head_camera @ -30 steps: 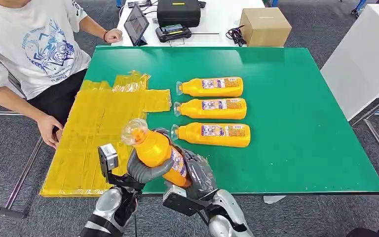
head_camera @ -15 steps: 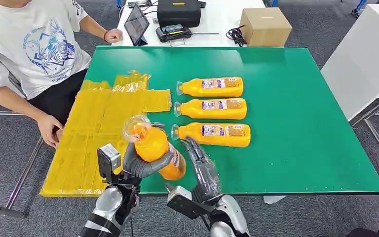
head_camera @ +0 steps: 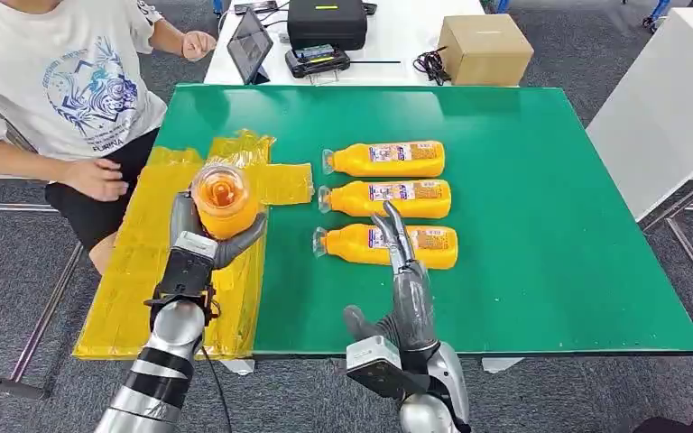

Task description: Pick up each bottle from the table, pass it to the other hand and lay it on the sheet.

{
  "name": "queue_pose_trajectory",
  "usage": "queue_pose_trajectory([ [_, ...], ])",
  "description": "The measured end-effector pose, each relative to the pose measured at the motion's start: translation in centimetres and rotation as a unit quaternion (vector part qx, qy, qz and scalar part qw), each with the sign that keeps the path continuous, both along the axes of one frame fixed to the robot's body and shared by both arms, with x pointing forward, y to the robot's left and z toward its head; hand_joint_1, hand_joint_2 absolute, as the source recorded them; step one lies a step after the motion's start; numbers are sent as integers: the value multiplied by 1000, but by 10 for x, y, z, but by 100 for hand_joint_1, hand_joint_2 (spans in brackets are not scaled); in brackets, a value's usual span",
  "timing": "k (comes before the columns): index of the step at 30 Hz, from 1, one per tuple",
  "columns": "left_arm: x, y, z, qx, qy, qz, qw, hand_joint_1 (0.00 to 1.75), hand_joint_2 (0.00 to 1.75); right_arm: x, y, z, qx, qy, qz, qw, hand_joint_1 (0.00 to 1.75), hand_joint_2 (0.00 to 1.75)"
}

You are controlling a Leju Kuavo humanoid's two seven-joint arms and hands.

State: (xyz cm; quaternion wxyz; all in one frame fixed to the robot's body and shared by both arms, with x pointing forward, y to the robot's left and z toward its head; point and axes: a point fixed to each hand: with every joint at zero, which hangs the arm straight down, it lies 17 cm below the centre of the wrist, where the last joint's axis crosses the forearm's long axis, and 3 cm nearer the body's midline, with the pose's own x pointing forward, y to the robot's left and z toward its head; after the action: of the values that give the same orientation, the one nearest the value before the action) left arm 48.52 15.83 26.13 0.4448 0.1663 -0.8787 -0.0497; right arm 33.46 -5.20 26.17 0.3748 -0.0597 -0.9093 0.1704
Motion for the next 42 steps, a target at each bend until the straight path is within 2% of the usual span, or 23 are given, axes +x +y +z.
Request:
queue_pose_trajectory([
  [9,6,9,-2,9,2,10,1000,175,175,-2,-2,8,6,-9,-1,1000,0,0],
  [13,13,21,12,105,-27,88,990,175,175,-8,-6,22,37,-33,8,999,0,0],
  [17,47,39,20,230,-20,153,961,175,175,-10,-9,41,81,-39,22,996,0,0],
  [22,94,68,-16,413,50,206,886,175,175,-12,-3,49,98,-37,55,993,0,0],
  [25,119,103,-68,544,150,225,794,175,175,-15,5,50,105,-28,88,990,0,0],
  [27,121,129,-97,601,184,229,743,175,175,-17,7,51,107,-29,98,989,0,0],
  [32,119,176,-140,673,246,212,664,175,175,-18,11,51,111,-28,114,987,0,0],
  [36,113,205,-165,697,297,195,622,175,175,-18,14,50,111,-25,122,986,0,0],
  [42,105,235,-182,696,350,178,601,175,175,-18,22,50,111,-22,134,984,0,0],
])
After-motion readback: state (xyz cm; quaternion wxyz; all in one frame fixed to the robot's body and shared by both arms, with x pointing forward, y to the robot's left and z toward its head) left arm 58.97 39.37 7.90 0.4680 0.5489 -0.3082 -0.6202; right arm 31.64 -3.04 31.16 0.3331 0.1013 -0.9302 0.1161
